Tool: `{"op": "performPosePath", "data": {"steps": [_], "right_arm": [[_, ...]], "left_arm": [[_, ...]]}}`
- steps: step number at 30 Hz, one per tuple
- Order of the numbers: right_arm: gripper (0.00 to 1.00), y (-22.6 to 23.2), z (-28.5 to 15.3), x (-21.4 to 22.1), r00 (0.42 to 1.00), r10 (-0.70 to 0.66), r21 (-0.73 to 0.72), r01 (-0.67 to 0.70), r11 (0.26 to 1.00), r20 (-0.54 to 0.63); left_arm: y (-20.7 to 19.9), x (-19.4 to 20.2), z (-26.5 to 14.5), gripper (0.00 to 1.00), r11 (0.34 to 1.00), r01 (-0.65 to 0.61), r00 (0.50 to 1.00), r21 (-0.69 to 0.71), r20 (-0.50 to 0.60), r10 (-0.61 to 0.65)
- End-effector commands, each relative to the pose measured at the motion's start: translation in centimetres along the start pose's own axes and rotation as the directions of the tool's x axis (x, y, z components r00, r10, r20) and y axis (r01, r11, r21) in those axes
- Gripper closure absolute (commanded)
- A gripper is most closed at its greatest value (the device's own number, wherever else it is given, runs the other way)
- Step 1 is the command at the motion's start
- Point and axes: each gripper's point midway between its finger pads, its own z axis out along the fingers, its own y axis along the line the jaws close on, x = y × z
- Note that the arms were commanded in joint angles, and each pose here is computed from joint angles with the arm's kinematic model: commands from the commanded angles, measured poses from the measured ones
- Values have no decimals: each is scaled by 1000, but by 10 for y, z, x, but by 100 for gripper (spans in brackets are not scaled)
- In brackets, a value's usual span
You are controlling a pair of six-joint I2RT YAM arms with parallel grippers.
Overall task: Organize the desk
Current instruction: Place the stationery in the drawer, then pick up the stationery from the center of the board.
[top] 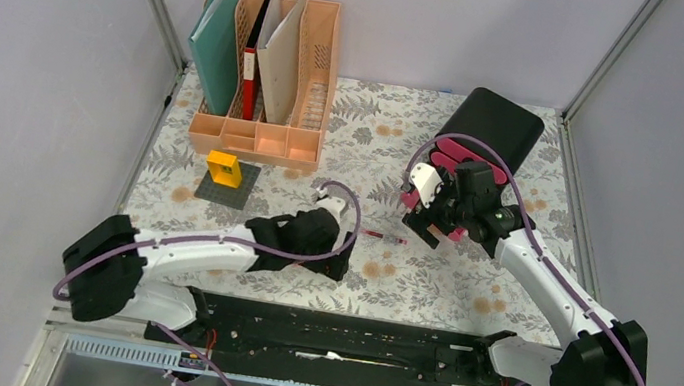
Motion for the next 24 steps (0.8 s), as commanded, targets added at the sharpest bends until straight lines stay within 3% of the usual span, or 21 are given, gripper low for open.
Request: {"op": "performPosePath", "data": {"steps": [1,6,12,24], "right_arm": [[0,-4,-9,-13,999,-22,6,21,1000,44],[0,-4,-9,-12,999,-21,7,21,1000,41],[0,-3,-8,-11,999,-22,5,22,1000,36],[0,-2,-7,-11,999,-24,-5,24,1000,36]], "left_arm": [[8,-2,5,4,986,-122,992,-118,-58,115],[17,5,20,21,960,-206,973,-190,-141,181],[26,12,32,31,941,-249,960,-230,-189,208],[34,25,35,65,938,-230,960,-258,-219,175]]}}
